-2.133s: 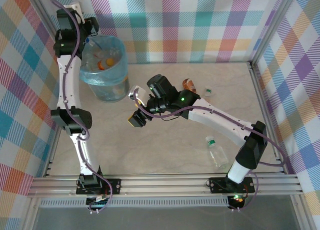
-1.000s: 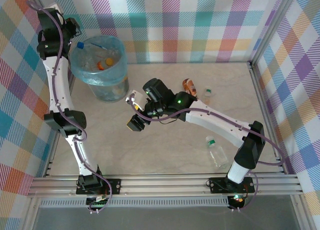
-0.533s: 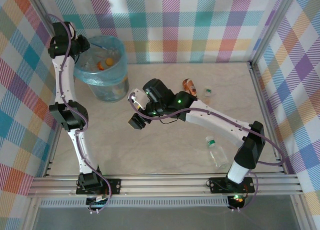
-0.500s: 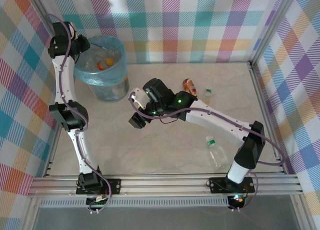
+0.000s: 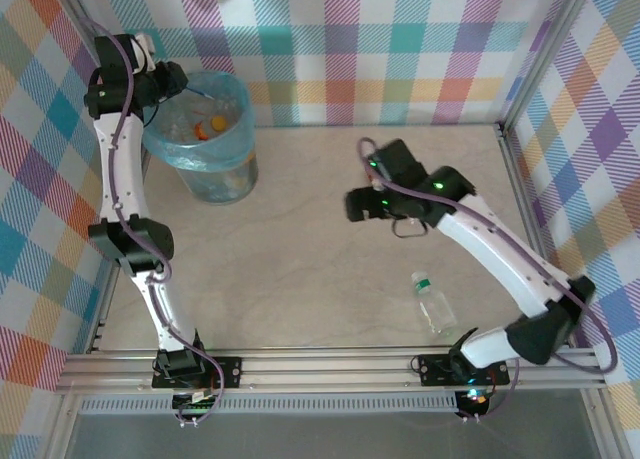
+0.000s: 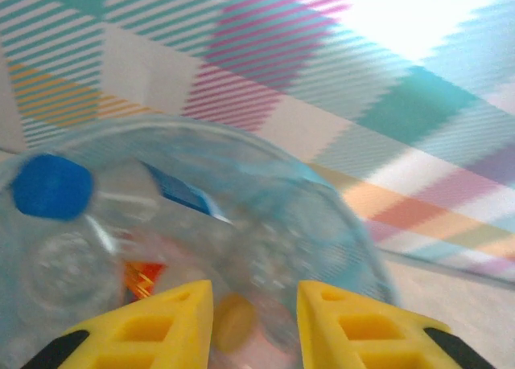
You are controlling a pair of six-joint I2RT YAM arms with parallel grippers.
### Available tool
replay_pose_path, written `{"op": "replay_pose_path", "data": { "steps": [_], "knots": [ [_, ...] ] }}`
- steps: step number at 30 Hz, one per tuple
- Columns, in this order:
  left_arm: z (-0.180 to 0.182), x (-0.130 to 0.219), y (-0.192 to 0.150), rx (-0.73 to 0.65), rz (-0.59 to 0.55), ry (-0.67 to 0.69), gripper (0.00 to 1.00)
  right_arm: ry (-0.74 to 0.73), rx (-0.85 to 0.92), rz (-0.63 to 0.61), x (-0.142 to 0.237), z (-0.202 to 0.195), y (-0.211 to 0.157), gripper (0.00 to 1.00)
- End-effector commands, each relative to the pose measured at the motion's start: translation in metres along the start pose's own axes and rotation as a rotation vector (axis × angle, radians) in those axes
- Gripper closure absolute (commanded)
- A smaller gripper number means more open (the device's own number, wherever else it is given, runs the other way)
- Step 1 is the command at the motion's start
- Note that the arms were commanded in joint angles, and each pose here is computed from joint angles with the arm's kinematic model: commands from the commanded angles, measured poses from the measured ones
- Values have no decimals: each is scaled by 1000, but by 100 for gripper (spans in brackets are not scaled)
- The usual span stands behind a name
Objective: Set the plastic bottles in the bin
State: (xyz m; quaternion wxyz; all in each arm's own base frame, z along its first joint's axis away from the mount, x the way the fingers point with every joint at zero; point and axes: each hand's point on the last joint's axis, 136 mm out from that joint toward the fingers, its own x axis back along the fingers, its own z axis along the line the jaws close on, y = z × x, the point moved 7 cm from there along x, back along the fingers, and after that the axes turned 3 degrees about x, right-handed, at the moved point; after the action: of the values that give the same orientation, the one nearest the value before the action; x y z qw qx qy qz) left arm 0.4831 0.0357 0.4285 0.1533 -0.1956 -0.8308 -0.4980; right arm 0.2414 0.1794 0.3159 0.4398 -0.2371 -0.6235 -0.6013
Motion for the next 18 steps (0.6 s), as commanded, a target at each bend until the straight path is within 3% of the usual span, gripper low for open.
{"op": "replay_pose_path", "data": {
  "steps": [1,8,12,18],
  "knots": [
    [-63,48,-10,-122,-43,-151,63,-203,-196,218,8,-45,-66,11],
    [-148,73,-95,-423,72,-429,43,-301,-319,449,-1,-72,-133,3],
    [-166,76,-124,-417,134,-557,41,-325,-334,513,-27,-77,-152,0],
    [-164,67,-135,-392,184,-520,40,-324,-399,604,-65,-89,-175,0]
  ]
}}
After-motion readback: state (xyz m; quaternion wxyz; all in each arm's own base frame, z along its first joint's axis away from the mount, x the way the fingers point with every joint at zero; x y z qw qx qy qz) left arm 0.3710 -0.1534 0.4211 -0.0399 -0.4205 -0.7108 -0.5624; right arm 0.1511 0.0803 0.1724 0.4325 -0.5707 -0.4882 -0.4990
